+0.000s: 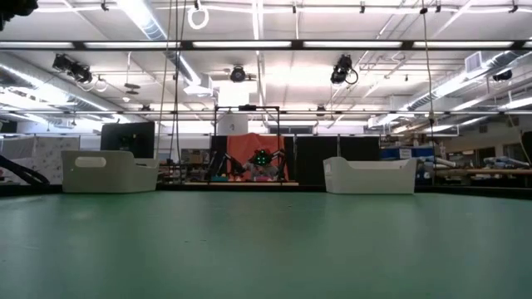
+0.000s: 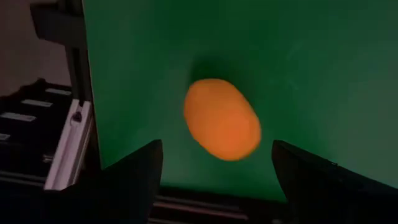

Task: Sort produce into baskets
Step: Put the lemon into the bottom white bin

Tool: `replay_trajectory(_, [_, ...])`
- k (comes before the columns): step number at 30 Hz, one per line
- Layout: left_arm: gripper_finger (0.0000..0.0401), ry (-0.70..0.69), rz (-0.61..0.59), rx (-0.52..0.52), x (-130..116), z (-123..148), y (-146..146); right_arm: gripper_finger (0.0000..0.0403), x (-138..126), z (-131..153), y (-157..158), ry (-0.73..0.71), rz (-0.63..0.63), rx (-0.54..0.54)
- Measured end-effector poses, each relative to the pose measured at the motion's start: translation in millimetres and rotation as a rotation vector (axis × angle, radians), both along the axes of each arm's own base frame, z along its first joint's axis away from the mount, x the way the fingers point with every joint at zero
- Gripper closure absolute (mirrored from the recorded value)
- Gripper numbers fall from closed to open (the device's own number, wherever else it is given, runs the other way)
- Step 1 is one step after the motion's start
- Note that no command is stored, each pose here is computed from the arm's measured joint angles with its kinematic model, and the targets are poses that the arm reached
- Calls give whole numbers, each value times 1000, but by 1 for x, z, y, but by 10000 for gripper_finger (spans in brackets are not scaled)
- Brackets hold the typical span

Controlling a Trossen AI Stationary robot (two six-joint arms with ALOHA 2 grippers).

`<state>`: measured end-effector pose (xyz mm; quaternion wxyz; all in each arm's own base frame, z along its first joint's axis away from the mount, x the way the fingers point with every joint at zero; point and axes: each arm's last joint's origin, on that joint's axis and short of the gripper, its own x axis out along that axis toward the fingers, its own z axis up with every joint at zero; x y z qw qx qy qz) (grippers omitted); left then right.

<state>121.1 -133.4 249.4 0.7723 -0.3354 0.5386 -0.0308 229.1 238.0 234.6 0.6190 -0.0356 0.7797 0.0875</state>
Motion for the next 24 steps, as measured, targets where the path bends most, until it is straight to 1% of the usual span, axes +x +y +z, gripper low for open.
replay_trajectory(5, [20, -4, 3, 3, 0, 0, 0, 106, -10, -25, 4, -8, 31, -2])
replay_trajectory(10, [20, -8, 3, -1, 0, 0, 0, 109, -25, -51, -4, 42, 52, -83])
replay_trajectory(13, [20, -13, 4, -7, 1, 1, -1, 109, -30, -63, -10, 77, 50, -95])
replay_trajectory(19, [20, -30, 6, -27, 2, 2, -2, 110, -27, -75, -8, 29, 39, -31])
replay_trajectory(22, [20, -39, 12, -25, 3, 2, -2, 116, -17, -75, -8, -18, -14, 18])
replay_trajectory(24, [20, -66, 15, -37, 4, 4, -4, 130, -8, -74, -9, -52, -62, 41])
